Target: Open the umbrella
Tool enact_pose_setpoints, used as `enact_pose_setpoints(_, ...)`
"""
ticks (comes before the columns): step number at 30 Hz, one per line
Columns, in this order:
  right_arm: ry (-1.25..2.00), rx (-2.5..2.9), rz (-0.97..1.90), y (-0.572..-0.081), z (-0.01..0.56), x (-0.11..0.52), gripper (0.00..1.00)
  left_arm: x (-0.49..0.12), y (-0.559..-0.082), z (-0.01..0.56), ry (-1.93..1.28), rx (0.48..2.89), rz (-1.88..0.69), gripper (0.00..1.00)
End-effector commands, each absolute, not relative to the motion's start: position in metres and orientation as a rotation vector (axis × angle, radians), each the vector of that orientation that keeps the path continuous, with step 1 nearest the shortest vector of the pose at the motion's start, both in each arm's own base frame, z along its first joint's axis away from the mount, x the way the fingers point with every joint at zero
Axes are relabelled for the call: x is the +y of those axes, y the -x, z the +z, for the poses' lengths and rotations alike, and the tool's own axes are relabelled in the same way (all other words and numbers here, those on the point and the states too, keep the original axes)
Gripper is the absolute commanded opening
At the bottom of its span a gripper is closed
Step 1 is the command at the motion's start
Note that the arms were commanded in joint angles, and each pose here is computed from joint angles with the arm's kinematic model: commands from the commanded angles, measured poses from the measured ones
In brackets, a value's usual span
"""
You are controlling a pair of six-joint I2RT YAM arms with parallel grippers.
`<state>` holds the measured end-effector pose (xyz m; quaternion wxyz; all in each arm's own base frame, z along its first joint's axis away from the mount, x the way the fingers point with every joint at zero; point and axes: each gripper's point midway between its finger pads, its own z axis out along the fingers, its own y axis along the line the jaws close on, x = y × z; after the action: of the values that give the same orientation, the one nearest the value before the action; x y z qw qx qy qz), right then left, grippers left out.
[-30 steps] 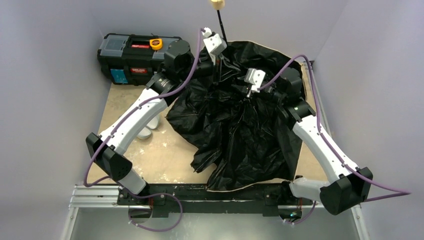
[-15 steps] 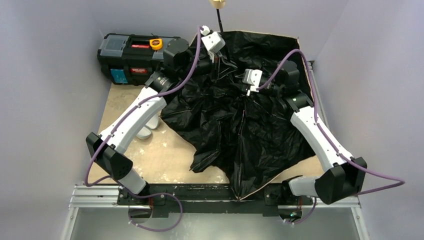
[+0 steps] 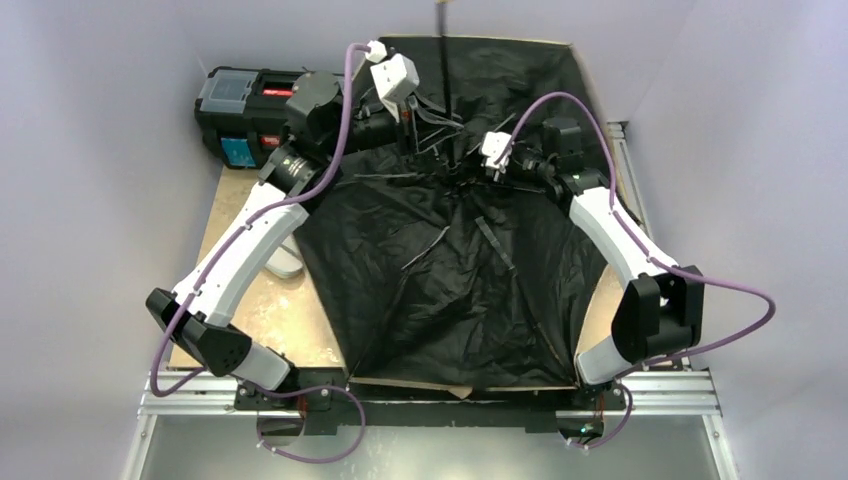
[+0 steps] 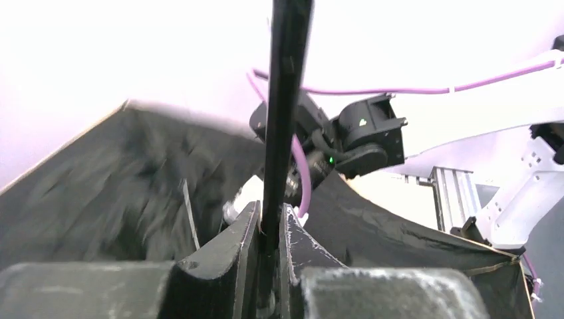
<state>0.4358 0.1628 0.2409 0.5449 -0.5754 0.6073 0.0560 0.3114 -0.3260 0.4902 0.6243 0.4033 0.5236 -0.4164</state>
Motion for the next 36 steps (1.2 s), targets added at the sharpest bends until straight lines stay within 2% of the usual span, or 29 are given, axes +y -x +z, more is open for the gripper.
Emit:
enact_pose_setpoints(1, 1.360, 1.595, 0.023, -0.439, 0.221, 0.132, 0.32, -0.281, -0.203, 0.636, -0.951, 0.649, -0.941, 0.00)
enact_pose_setpoints(4, 1.322, 1.568, 0.144, -0.421, 0.249, 0.146, 0.42, -0.284, -0.219, 0.621, -0.928, 0.714, -0.923, 0.00)
enact_pose_setpoints(7, 1.286, 1.511, 0.162, -0.397, 0.284, 0.148, 0.63, -0.289, -0.238, 0.596, -0.933, 0.758, -0.868, 0.00)
enact_pose_setpoints(11, 1.179, 1.466, 0.207, -0.372, 0.329, 0.150, 0.70, -0.297, -0.260, 0.562, -0.940, 0.820, -0.836, 0.00)
enact_pose_setpoints(15, 1.095, 1.486, 0.305, -0.355, 0.358, 0.155, 0.83, -0.307, -0.281, 0.535, -0.975, 0.835, -0.784, 0.00)
enact_pose_setpoints(19, 0.859, 1.569, 0.359, -0.362, 0.389, 0.148, 0.87, -0.307, -0.289, 0.544, -1.017, 0.751, -0.665, 0.00)
enact_pose_setpoints(23, 0.613, 1.628, 0.425, -0.369, 0.411, 0.120, 0.91, -0.310, -0.263, 0.562, -1.192, 0.516, -0.451, 0.00)
enact_pose_setpoints(27, 0.453, 1.646, 0.572, -0.364, 0.429, 0.108, 0.93, -0.309, -0.248, 0.554, -1.382, 0.301, -0.216, 0.00)
enact_pose_setpoints(31, 0.423, 1.628, 0.761, -0.353, 0.445, 0.120, 0.93, -0.308, -0.234, 0.544, -1.514, 0.042, 0.042, 0.00)
enact_pose_setpoints(34, 0.434, 1.633, 1.050, -0.342, 0.454, 0.149, 0.88, -0.314, -0.220, 0.538, -1.566, -0.104, 0.134, 0.00)
enact_pose_setpoints(36, 0.471, 1.610, 1.215, -0.329, 0.462, 0.175, 0.89, -0.318, -0.213, 0.530, -1.605, -0.173, 0.168, 0.00)
